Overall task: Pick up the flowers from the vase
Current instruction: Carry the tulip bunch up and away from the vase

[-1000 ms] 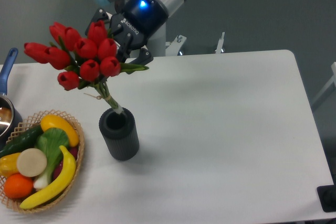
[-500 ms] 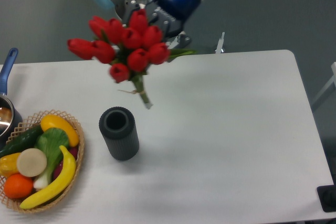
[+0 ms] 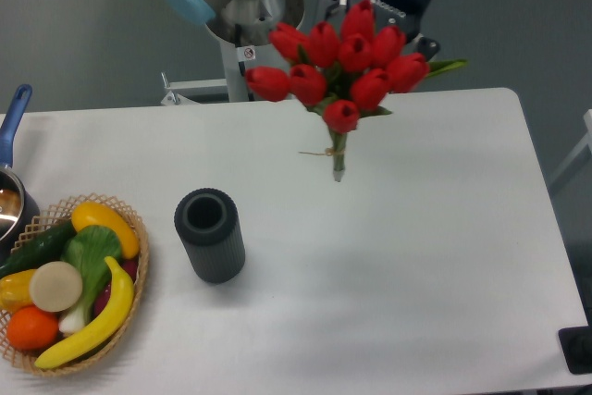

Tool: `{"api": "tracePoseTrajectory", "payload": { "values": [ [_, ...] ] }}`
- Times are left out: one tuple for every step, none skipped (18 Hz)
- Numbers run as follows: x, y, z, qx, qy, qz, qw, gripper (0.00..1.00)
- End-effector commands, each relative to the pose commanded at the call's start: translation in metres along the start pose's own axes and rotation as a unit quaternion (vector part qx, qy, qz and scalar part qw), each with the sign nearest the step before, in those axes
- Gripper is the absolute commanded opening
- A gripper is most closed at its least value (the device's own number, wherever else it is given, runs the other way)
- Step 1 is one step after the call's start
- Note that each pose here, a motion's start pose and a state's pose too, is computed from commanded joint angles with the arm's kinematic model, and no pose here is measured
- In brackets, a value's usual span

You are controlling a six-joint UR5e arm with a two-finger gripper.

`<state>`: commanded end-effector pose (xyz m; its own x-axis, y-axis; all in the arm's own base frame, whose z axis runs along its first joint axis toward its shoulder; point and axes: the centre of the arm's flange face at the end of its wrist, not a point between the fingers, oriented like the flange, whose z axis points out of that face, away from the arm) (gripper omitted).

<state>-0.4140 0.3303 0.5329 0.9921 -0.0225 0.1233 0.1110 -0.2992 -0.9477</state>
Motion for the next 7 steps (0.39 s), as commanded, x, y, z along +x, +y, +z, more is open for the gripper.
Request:
{"api": "tracePoseTrajectory", "payload": {
  "values": [
    [-0.002, 0.002, -0.001, 0.0, -0.002, -0.002, 1.0, 0.56],
    [-0.006, 0.005, -0.004, 0.001, -0.005, -0.006, 1.0, 0.56],
    [-0.007, 0.009, -0.006, 0.0, -0.007, -0.006, 1.0, 0.56],
    [-0.007, 0.012, -0.005, 0.0, -0.006, -0.004, 1.0, 0.56],
    [-0.01, 0.017, -0.004, -0.001, -0.005, -0.007, 1.0, 0.56],
    [-0.014, 0.022, -0.003, -0.002, -0.005, -0.009, 0.9999, 0.56],
    [-0.018, 0.029, -0.004, -0.003, -0.007, -0.015, 0.9999, 0.56]
  ]
}}
